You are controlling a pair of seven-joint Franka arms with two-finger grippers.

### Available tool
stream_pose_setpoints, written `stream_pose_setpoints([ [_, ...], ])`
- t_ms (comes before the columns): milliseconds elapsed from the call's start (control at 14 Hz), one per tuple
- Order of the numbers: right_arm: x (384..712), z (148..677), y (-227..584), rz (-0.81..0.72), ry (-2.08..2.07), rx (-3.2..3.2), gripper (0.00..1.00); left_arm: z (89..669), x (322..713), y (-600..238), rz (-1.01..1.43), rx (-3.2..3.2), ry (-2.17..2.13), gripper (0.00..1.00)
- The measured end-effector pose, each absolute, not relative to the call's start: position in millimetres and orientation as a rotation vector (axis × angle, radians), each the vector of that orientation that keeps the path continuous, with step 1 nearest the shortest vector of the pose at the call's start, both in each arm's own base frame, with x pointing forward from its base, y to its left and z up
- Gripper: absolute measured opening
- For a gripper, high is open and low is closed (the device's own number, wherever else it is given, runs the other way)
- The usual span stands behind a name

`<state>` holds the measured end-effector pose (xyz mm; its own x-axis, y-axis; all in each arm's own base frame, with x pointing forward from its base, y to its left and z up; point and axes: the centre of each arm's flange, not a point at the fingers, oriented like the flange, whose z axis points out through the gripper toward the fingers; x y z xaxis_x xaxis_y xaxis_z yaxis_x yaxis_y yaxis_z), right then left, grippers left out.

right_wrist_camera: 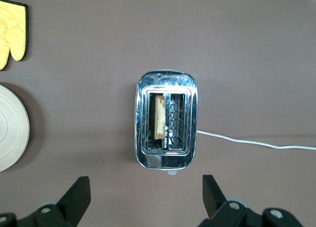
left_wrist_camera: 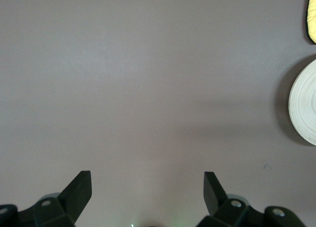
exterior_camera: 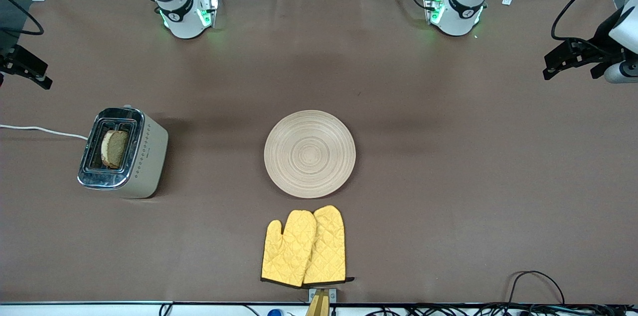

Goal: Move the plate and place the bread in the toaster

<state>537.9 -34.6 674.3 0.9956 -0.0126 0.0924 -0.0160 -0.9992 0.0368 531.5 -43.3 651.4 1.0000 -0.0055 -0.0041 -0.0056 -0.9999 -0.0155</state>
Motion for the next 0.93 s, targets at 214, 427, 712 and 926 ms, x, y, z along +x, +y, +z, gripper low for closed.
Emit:
stream_pose_setpoints([
  [214, 535, 688, -27, 0.169, -0.005, 3.123, 1.0, 651, 531, -43, 0.006, -3.126, 0.009, 1.0],
  [427, 534, 692, -17, 0.16, 0.023, 3.129, 1.0, 651, 531, -43, 0.006, -3.126, 0.008, 1.0],
  [712, 533, 691, -11, 0.144, 0.039, 3.131, 1.0, 651, 531, -44, 0.006, -3.126, 0.039, 1.0],
  [926, 532, 690, -13, 0.13, 0.034, 3.132, 1.0, 654, 532, -45, -0.007, -3.126, 0.059, 1.0],
])
